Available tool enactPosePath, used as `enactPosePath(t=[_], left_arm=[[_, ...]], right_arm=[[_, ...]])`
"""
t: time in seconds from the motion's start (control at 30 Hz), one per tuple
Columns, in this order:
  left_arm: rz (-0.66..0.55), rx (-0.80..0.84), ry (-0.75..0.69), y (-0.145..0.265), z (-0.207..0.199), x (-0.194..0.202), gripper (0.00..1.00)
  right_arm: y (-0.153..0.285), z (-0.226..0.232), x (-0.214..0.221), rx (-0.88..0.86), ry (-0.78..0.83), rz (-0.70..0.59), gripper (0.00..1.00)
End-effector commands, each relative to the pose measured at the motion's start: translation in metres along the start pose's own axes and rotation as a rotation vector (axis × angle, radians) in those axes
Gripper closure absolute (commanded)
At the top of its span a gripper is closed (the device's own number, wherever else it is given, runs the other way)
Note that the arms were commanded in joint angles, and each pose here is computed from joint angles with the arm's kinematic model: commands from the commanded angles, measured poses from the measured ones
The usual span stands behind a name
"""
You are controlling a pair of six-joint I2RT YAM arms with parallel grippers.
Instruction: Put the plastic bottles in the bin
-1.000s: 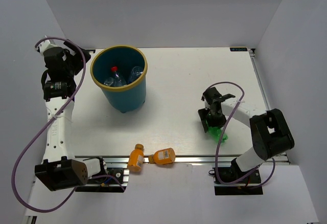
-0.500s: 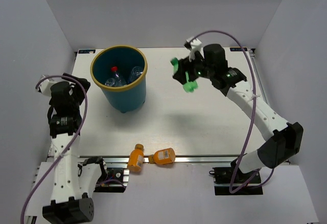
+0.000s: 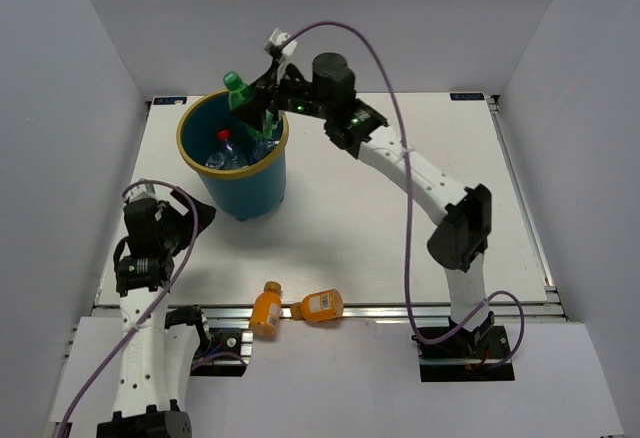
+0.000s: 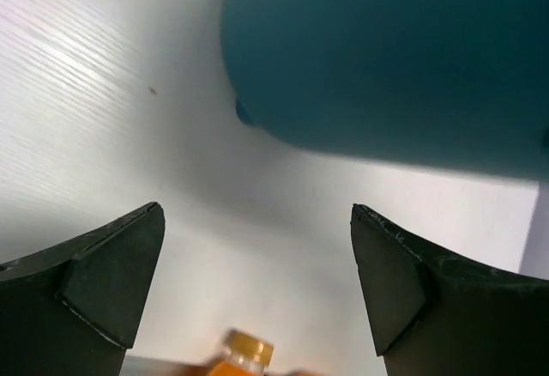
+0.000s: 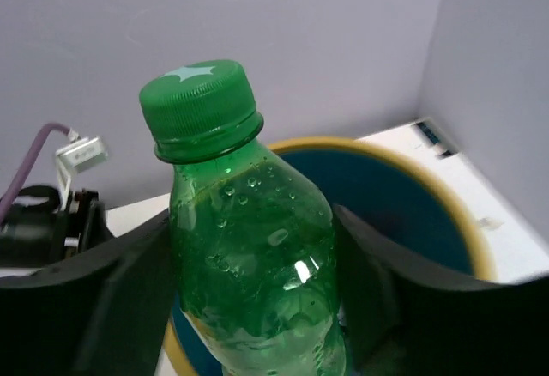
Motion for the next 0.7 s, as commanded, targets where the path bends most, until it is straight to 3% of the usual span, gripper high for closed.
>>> enactPosePath(t=[0.0,0.07,0.33,0.57,0.67], left_arm=[[0.037,0.182,-0.065,0.014,-0.014,0.019,0.02],[0.093,0.278,-0.068,0.014,-0.020,0.033,0.02],[0.262,0.298,-0.055,0.013,-0.016,0.058,0.02],[0.315,0.250,-0.082,0.018,-0.007,0.070,0.02],[0.318,0.204,-0.076,0.018,-0.001,0.075,0.02]], right_arm=[[-0.027,0.010,0.007,-0.043,-0.058,-0.038,0.25],[-0.034,0.010,0.003,-0.022,-0.044,-0.054,0.11],[-0.015,0.012,-0.032,0.093,0.047,-0.105,0.11],[0.055,0.017,-0.087,0.165,0.042,-0.154,0.11],[0.095,0.002,-0.090,0.222,0.026,-0.155,0.11]])
Point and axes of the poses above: each gripper's point midway between its finger pads, its own y axis back along the fingers, its own z axis along the line the jaws close on, x = y × z, the point moved 6 cm from there along y, back along the fingers, and after that the axes turned 15 degrees about -y, right-handed, at the moved point
